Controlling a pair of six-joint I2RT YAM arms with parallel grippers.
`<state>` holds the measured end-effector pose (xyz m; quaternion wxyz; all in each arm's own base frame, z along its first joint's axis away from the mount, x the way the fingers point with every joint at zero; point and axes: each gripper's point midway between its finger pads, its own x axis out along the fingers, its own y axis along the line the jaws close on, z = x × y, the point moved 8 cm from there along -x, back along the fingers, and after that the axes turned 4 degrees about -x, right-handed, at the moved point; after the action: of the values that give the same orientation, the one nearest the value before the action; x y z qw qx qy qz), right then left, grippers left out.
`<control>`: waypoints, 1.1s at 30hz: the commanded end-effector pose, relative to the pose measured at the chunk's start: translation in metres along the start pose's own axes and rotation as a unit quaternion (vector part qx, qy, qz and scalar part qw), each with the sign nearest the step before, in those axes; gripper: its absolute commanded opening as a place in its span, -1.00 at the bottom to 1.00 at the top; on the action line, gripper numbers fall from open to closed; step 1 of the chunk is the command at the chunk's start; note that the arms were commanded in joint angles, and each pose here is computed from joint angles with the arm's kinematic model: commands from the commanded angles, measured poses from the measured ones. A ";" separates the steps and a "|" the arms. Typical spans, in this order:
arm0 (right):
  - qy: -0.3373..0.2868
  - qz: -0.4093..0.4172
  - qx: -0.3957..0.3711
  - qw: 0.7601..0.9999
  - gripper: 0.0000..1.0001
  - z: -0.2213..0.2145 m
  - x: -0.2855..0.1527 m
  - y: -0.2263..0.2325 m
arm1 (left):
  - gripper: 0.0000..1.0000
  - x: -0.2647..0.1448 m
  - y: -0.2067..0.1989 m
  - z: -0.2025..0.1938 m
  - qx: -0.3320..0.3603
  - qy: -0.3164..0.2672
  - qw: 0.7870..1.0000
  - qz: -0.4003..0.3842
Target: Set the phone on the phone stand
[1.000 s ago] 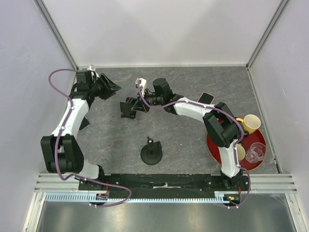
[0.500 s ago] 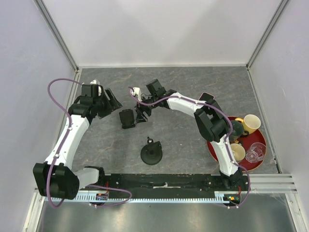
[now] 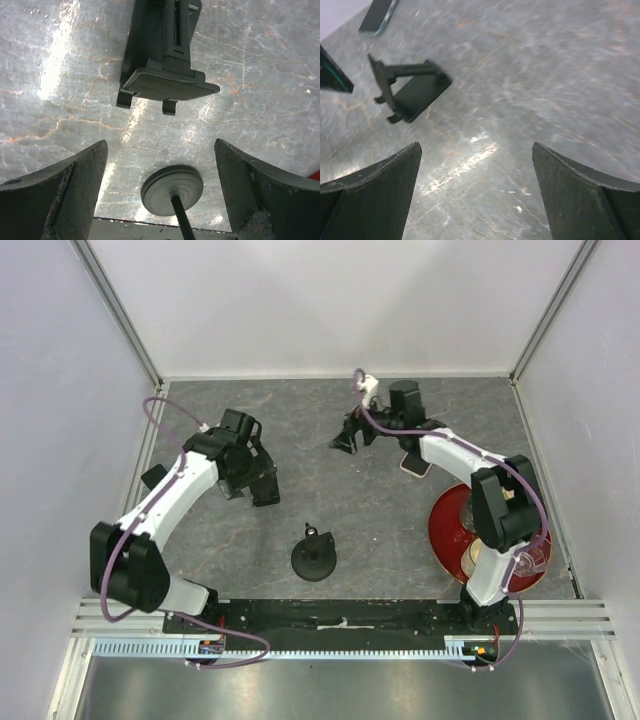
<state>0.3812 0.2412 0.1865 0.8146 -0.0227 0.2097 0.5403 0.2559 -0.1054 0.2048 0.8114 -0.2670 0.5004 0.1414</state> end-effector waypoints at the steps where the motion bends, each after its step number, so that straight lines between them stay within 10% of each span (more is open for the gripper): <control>1: -0.118 -0.016 -0.002 0.993 0.96 0.034 -0.022 -0.003 | 0.89 0.009 -0.014 0.010 -0.048 -0.032 0.994 0.095; 33: -0.211 -0.008 -0.056 0.976 0.96 0.038 -0.051 0.014 | 0.99 0.040 -0.024 0.011 0.027 -0.140 0.988 -0.054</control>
<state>0.3674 0.2130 0.2163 0.8456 0.0551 0.0581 0.5278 0.2776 -0.1161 0.1664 0.8644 -0.2412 0.4196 0.1363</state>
